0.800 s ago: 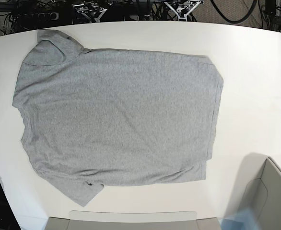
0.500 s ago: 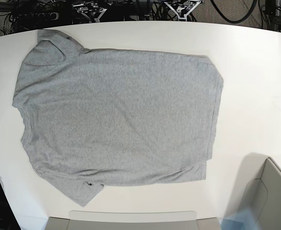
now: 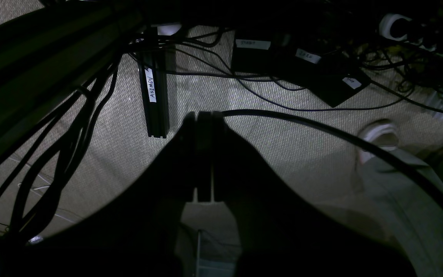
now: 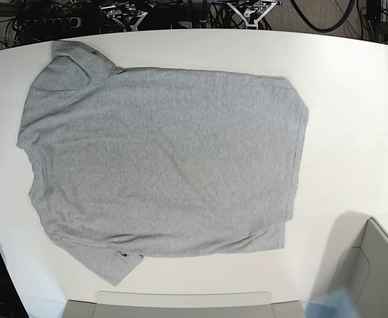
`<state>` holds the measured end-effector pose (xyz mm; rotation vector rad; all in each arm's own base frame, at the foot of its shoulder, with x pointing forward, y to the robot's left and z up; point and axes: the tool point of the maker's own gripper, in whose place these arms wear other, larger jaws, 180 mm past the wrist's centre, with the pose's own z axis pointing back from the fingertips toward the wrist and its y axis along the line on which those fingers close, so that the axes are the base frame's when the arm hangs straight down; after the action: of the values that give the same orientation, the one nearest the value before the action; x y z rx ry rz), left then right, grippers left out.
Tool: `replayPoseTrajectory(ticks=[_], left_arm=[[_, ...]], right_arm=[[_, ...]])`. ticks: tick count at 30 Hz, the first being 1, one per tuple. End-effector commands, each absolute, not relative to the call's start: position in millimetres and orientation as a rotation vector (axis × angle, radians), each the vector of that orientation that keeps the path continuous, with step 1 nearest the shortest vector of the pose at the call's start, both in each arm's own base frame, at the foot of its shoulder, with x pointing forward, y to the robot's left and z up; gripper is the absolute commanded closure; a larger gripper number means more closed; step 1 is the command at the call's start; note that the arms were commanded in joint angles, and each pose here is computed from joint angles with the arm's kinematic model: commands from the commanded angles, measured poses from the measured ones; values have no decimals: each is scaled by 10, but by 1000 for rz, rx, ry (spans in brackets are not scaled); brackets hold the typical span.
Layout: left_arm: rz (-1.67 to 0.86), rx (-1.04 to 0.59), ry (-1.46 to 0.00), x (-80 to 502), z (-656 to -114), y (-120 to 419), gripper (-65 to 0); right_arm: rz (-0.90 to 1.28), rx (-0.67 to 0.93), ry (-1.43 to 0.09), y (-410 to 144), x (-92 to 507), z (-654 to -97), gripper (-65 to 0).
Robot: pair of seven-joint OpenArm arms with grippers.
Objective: Fold the T-shirt properly
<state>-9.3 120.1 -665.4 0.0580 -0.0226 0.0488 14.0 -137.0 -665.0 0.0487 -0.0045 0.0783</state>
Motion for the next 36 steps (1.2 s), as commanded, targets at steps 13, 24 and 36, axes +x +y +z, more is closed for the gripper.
replayPoseTrajectory(ticks=[13,24,36], left_arm=[[49,63,-22,-118,-6652,1192,-4],[49,63,-13,-179,-6651,1192,-4],[53,79,-2,-317,-6644,1281,-4]], right_arm=[[81,49,-7,-1396,147,-6649,0],[79,16,-5,-1621,144,-6639,0],[67,-1,-8,-1746,-35,-6631,0]])
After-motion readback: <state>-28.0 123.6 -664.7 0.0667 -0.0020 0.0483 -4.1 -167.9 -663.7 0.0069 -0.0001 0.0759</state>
